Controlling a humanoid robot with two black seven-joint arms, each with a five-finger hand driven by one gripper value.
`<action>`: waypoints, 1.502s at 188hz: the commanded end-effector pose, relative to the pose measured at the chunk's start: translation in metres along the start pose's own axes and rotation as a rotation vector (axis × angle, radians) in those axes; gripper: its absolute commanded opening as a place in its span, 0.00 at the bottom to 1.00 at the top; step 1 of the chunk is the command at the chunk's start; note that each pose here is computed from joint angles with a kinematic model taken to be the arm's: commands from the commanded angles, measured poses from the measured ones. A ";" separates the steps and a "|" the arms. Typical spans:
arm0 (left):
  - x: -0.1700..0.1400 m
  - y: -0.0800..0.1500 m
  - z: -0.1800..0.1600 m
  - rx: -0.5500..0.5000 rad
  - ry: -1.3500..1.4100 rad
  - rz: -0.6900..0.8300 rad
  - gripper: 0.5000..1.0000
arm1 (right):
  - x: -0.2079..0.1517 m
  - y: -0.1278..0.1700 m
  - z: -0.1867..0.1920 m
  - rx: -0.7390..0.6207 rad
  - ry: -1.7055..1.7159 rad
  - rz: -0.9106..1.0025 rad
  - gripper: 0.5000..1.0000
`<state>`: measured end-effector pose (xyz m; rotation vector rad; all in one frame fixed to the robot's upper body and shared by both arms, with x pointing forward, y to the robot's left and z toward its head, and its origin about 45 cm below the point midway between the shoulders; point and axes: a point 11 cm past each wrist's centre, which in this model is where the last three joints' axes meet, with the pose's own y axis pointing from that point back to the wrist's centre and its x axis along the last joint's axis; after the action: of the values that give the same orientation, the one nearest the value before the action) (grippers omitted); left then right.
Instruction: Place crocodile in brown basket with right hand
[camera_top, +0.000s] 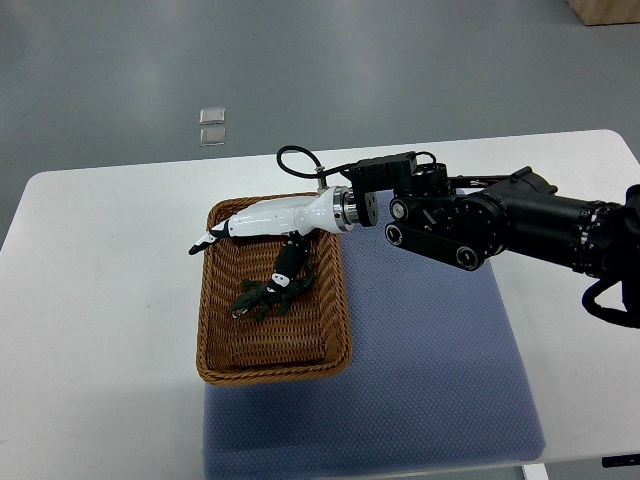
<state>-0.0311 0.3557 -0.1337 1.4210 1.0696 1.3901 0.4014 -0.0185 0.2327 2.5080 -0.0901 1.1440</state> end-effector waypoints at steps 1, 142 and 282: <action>0.000 0.000 0.000 0.000 0.000 0.000 1.00 | 0.010 0.011 0.006 0.008 -0.147 0.065 0.80; 0.000 0.000 0.000 0.000 0.000 0.000 1.00 | 0.020 0.149 0.107 -0.034 -0.984 0.668 0.85; 0.000 0.000 0.001 -0.001 0.000 0.000 1.00 | -0.022 0.206 0.157 -0.061 -1.545 0.911 0.86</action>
<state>-0.0312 0.3557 -0.1338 1.4212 1.0699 1.3900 0.4561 -0.2697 0.1905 2.6217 -1.6385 -0.8599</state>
